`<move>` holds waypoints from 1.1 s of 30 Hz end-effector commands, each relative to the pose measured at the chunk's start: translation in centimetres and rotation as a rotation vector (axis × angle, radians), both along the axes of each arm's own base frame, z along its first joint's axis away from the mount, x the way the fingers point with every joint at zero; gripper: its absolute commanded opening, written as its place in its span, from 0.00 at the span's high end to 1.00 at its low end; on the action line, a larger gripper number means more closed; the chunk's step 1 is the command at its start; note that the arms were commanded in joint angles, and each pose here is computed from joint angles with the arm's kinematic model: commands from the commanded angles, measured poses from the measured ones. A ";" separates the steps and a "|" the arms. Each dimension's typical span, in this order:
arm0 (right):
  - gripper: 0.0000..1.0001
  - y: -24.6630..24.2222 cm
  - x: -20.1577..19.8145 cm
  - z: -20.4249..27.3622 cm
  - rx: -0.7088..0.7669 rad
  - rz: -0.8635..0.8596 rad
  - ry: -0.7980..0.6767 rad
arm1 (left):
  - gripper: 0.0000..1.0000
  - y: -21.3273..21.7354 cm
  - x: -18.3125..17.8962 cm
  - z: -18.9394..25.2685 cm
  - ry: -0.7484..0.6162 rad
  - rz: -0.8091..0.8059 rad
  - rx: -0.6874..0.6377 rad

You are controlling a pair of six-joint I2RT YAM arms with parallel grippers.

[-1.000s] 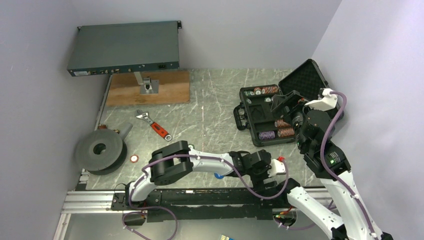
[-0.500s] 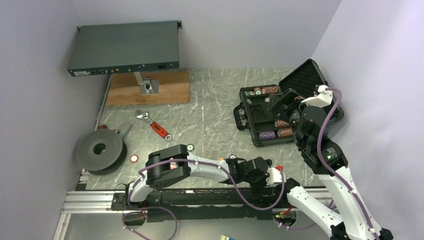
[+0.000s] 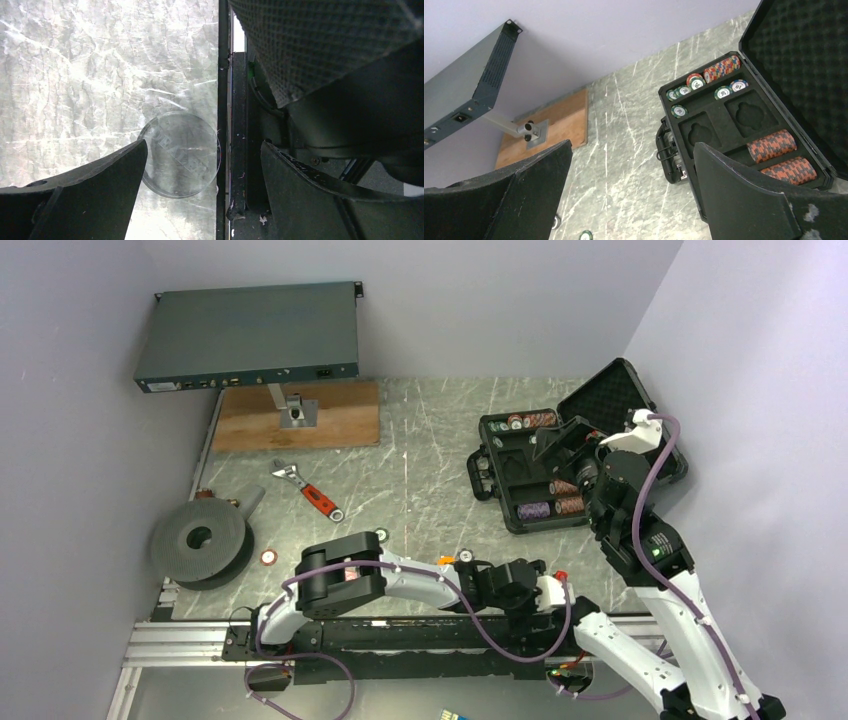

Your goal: Pack up texas hold em set

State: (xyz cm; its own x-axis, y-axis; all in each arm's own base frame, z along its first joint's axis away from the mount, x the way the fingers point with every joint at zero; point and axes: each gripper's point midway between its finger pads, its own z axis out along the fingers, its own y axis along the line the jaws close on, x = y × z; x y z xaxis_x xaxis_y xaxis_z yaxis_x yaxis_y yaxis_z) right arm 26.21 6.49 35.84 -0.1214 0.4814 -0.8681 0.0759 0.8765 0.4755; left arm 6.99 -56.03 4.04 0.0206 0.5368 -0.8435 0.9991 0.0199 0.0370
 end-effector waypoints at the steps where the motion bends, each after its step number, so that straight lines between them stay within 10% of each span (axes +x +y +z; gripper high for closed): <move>1: 0.05 0.5 0.4 0.9 0.028 0.013 -0.031 | 0.11 0.7 3.1 -2.5 -0.033 0.134 0.054; 24: 0.05 1.0 0.8 0.8 0.027 0.029 -0.029 | 0.25 2.1 4.8 -3.1 0.039 0.205 0.004; 33: 0.05 1.1 0.8 0.9 0.026 0.033 -0.031 | 0.65 3.0 5.8 -3.8 0.014 0.274 0.052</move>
